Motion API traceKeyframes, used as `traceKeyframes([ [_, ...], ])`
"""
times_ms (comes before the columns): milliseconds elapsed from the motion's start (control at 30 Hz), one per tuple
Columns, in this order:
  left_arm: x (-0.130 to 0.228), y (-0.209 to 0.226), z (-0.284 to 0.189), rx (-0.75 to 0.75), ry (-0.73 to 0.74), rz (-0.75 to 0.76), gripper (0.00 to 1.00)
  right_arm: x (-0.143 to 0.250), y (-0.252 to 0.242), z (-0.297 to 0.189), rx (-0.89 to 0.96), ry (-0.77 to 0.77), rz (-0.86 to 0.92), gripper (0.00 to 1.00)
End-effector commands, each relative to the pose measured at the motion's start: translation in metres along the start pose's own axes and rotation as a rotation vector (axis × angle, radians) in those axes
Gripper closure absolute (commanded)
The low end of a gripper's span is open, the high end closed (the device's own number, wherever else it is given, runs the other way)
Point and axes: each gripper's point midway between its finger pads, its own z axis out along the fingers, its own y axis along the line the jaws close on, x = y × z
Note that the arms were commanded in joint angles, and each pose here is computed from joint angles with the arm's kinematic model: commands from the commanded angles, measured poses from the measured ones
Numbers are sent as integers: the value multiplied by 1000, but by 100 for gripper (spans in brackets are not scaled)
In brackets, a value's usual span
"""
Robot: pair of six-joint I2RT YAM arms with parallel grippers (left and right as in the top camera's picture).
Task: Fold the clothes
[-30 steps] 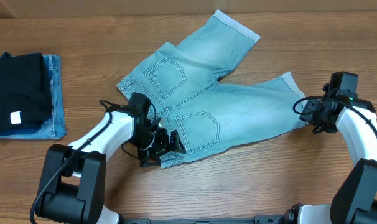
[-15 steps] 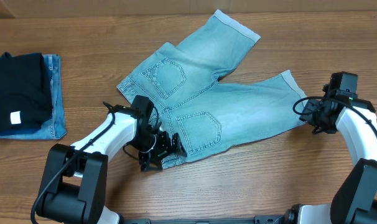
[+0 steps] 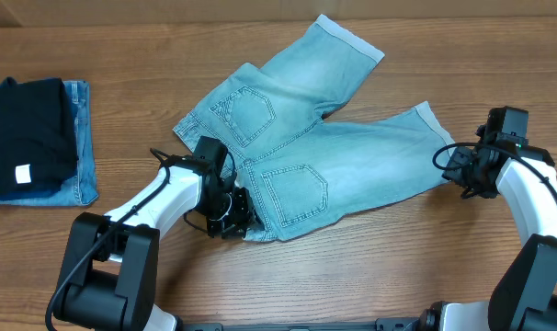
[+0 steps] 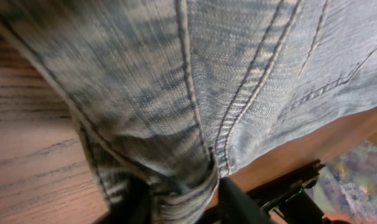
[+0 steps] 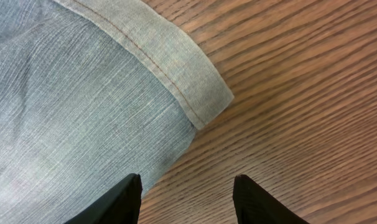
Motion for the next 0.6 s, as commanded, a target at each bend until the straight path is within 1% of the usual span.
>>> traceKeyframes([
  [0, 2, -5, -1, 19, -2, 12, 96, -5, 2, -5, -16, -19, 2, 48],
  [133, 1, -3, -3, 19, -3, 3, 96, -4, 2, -5, -15, -11, 3, 50],
  [200, -6, 7, -13, 18, -25, -14, 96, -4, 3, -7, -17, -5, 6, 52],
  [300, -22, 42, -40, -48, -115, -85, 96, -7, 3, -13, -17, -2, 6, 52],
  [367, -40, 79, -72, -97, -232, -169, 96, -8, 6, -16, -32, 1, 6, 51],
  [433, -52, 101, -97, -74, -318, -230, 96, -7, 10, -17, -56, 10, 6, 51],
  [567, -68, 145, -133, -32, -436, -341, 96, -1, 17, -17, -94, 34, 6, 51],
])
